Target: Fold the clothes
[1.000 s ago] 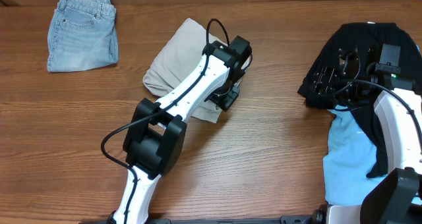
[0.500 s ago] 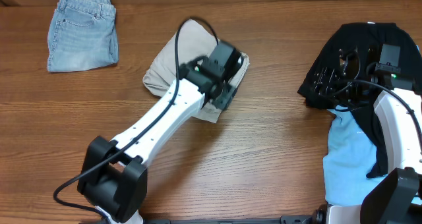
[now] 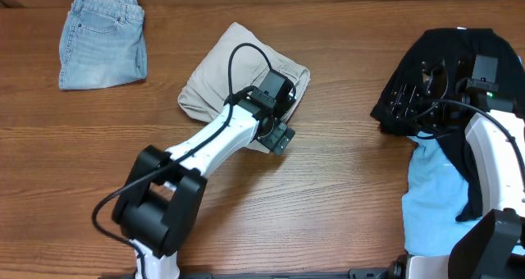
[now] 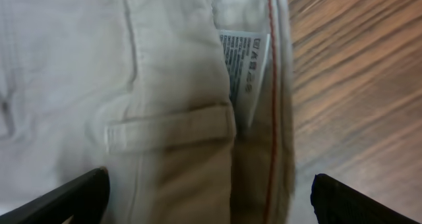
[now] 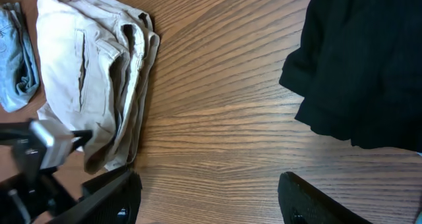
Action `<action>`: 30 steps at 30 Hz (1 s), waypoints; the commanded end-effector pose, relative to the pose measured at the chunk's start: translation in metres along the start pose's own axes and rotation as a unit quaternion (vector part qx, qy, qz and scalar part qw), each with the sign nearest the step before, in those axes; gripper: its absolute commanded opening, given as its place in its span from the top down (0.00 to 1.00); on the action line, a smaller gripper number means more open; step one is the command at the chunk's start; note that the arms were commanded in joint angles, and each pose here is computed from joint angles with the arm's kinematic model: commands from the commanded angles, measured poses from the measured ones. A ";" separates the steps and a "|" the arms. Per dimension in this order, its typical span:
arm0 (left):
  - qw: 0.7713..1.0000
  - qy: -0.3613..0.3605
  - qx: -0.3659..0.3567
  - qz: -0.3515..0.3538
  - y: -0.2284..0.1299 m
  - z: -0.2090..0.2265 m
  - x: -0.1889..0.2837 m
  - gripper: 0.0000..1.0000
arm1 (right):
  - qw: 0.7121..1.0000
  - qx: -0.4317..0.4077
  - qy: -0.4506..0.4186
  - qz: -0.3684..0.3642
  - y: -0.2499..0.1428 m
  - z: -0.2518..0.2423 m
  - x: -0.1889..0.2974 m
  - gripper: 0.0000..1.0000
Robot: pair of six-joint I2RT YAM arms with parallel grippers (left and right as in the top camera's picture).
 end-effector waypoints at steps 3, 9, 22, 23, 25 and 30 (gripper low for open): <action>0.998 -0.019 -0.032 0.051 -0.017 -0.005 -0.034 0.00 | 1.000 0.009 0.002 -0.009 0.003 0.003 0.004 0.29; 0.998 0.018 -0.033 0.052 -0.016 0.003 -0.036 0.00 | 1.000 0.009 0.002 -0.010 0.004 0.003 0.004 0.30; 0.994 0.049 -0.046 0.089 -0.029 0.008 -0.070 0.12 | 1.000 0.012 0.003 -0.014 0.005 0.004 0.004 0.29; 0.994 0.049 -0.046 0.089 -0.029 0.008 -0.071 0.18 | 1.000 0.012 0.003 -0.014 0.005 0.004 0.004 0.30; 0.993 0.058 -0.047 0.089 -0.028 0.009 -0.070 0.30 | 1.000 0.012 0.003 -0.014 0.005 0.004 0.004 0.30; 0.992 0.078 -0.045 0.092 -0.029 0.014 -0.070 0.71 | 1.000 0.012 0.003 -0.014 0.005 0.004 0.004 0.30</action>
Point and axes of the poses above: each gripper's point midway between its finger pads, its own x axis back along the fingers, its own z axis along the line the jaws close on, y = z × x, the point moved 6 cm from there along x, back along the fingers, and after that the axes turned 6 degrees about -x, right-handed, at the moved point
